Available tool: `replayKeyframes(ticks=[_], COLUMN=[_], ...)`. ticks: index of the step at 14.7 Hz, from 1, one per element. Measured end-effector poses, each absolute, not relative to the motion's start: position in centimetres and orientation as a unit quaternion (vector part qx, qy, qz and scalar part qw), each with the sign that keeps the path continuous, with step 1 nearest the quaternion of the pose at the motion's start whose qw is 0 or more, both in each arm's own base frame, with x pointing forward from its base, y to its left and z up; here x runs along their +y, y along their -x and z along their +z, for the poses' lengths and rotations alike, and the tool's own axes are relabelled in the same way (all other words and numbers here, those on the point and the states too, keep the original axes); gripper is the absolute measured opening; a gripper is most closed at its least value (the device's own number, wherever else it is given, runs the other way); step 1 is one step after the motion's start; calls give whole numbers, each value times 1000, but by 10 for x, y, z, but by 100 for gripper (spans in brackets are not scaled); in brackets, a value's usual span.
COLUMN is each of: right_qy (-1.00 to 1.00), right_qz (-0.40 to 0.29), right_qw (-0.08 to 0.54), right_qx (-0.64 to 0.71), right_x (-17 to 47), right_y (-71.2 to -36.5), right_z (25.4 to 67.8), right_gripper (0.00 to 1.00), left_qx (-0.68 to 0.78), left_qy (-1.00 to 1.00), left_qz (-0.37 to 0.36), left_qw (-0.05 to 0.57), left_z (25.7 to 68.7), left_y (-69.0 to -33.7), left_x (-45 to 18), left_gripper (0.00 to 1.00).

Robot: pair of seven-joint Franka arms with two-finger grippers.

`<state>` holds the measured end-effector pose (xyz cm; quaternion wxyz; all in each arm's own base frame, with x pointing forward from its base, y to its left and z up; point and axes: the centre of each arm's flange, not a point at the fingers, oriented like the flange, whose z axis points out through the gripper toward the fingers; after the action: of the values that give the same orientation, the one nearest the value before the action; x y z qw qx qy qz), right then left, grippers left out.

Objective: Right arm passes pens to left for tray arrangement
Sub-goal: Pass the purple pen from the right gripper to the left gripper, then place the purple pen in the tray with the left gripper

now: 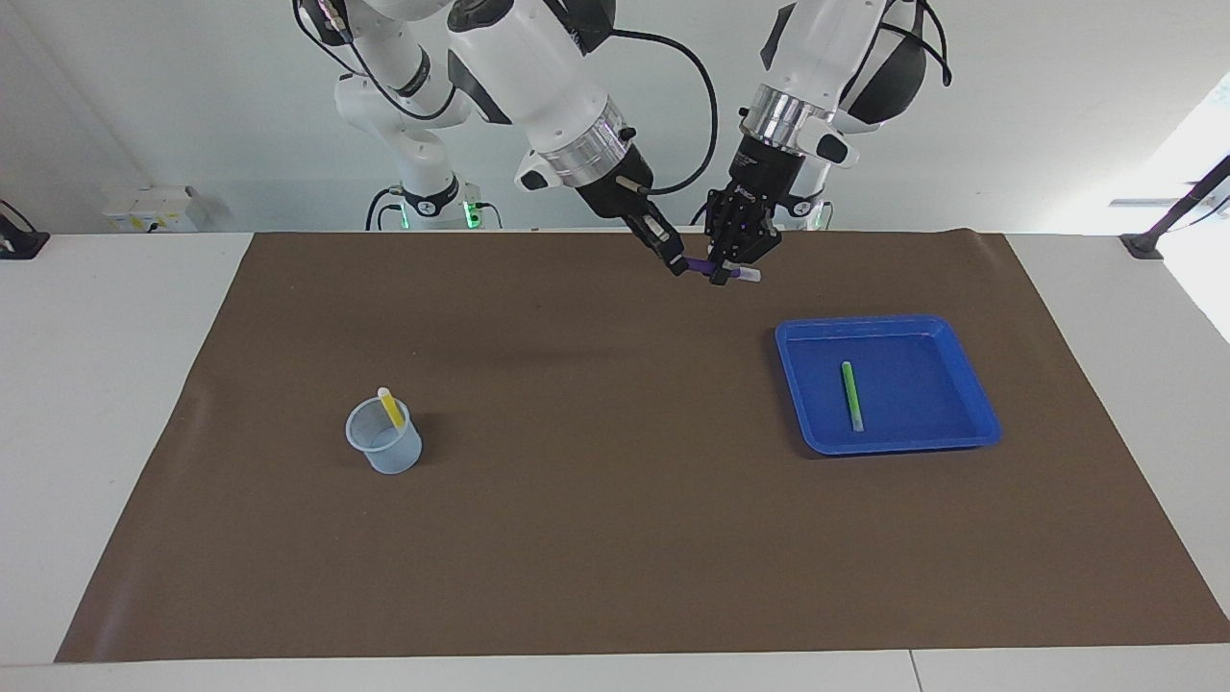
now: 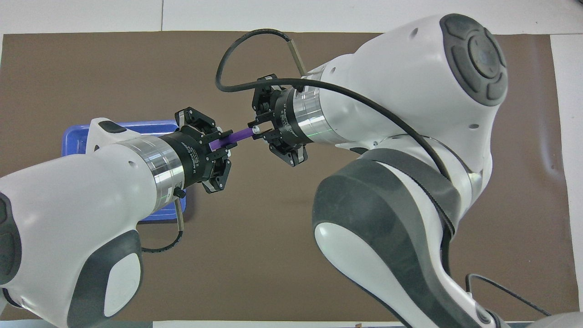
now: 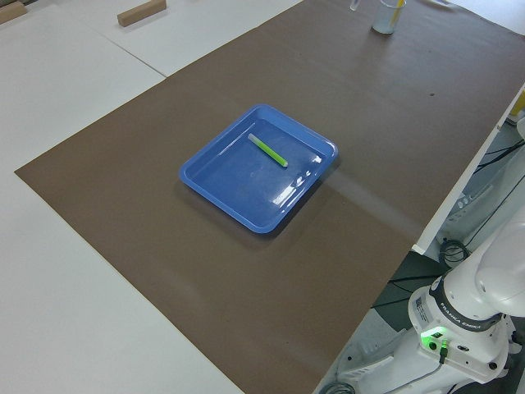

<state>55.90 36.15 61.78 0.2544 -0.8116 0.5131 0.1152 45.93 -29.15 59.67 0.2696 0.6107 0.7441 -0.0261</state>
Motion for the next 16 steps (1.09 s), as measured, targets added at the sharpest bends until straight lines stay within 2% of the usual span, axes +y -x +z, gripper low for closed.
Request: replayKeyframes(ticks=[1, 2, 5, 8, 9, 12, 16], right_qy=[812, 812, 817, 848, 864, 915, 966], right_qz=[114, 112, 100, 76, 68, 48, 21], right_qw=[254, 254, 251, 229, 213, 164, 96], right_qx=[513, 513, 510, 472, 451, 366, 238], right_x=[361, 360, 355, 337, 326, 275, 196], right_y=[-559, -560, -564, -572, -576, -586, -585], right_z=[618, 618, 617, 608, 602, 573, 534], right_gripper=[22, 31, 64, 96, 100, 100, 100], left_qx=[744, 745, 745, 720, 708, 670, 615], left_qy=[-611, -610, -610, -642, -658, -705, -764], left_qz=[-25, -23, -17, 12, 23, 49, 48], left_qw=[269, 269, 269, 263, 255, 226, 188], left_z=[597, 597, 597, 593, 590, 569, 525], left_y=[-460, -461, -466, -485, -493, -512, -528], left_x=[-291, -289, -280, -245, -228, -172, -99], left_gripper=[18, 18, 18, 18, 18, 18, 18])
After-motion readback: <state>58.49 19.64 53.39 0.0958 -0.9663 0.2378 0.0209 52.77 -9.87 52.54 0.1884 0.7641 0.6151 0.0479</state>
